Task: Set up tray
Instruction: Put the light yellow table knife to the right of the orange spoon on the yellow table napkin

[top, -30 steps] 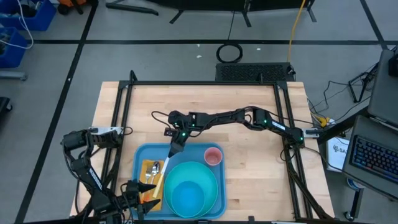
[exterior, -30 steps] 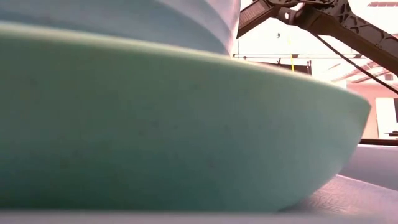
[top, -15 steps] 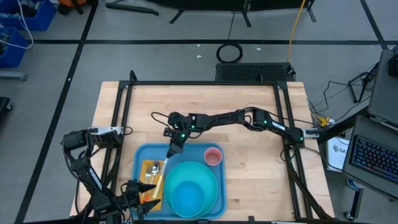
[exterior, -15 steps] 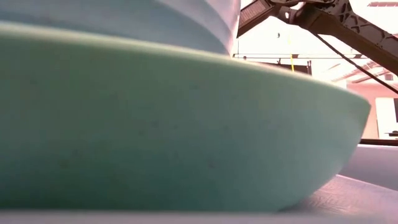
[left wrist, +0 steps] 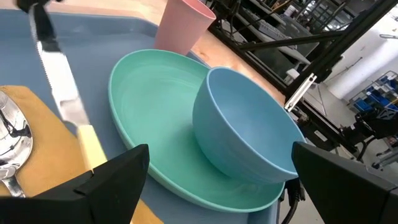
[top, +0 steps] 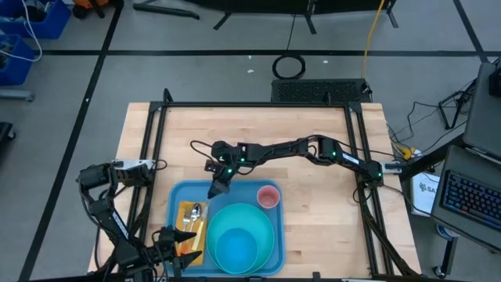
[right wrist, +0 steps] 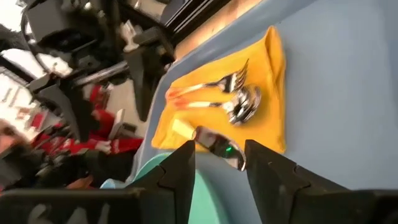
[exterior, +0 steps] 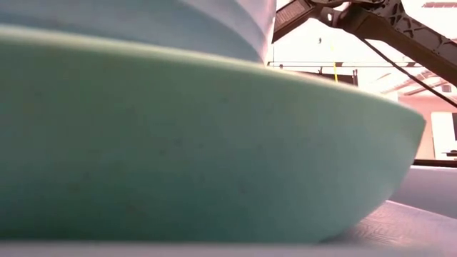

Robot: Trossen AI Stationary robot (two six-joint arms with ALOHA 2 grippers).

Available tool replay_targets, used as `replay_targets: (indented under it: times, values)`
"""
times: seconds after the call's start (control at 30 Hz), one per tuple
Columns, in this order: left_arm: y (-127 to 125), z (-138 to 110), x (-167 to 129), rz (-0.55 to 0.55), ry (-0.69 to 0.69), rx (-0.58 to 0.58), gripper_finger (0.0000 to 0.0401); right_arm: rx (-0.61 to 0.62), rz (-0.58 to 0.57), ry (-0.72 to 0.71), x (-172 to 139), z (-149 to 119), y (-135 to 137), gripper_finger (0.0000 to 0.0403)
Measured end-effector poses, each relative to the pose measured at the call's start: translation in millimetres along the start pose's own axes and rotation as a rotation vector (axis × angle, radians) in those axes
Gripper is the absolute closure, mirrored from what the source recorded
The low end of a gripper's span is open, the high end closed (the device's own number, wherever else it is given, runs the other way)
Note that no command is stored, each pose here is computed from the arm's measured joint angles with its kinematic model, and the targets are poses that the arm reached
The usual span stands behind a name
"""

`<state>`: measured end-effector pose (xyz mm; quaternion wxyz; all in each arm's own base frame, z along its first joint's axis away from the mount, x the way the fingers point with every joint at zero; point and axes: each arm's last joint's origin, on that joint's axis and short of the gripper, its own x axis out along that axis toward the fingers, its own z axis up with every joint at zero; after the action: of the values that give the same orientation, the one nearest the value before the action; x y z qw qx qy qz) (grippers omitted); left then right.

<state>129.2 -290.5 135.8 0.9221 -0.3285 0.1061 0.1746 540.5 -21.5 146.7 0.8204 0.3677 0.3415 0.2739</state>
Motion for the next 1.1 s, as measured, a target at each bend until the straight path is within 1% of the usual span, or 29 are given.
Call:
replay_targets:
  times: [0.07, 0.33, 0.5, 0.73, 0.9, 1.0, 1.1]
  values:
    - [0.0, 0.1, 0.1, 0.0, 0.0, 0.0, 0.0004, -0.014, -0.021, -0.024, 1.7, 0.8, 1.3, 0.0269]
    - [0.0, 0.0, 0.1, 0.001, 0.0, 0.0, 0.0004, -0.044, -0.008, -0.038, 4.9, 1.4, 5.4, 0.0265]
    - [0.0, 0.0, 0.1, 0.001, 0.001, 0.0, 0.0004, -0.059, -0.068, -0.078, 4.4, 2.9, 3.4, 0.026]
    - [-0.3, -0.1, 0.1, 0.0, 0.002, 0.002, 0.0004, -0.088, -0.072, -0.079, 4.4, 2.9, 3.3, 0.0257]
    - [-0.5, -0.2, 0.1, -0.001, 0.002, 0.005, 0.0004, -0.023, -0.07, -0.087, 0.8, 5.1, 1.2, 0.0257]
    - [-0.5, -0.2, 0.1, -0.001, 0.002, 0.006, 0.0004, -0.02, -0.073, -0.093, -0.7, 6.0, 0.1, 0.026]
    - [-0.5, -0.1, 0.1, -0.001, 0.002, 0.01, 0.0004, -0.042, -0.058, -0.11, -0.3, 8.1, 2.2, 0.0263]
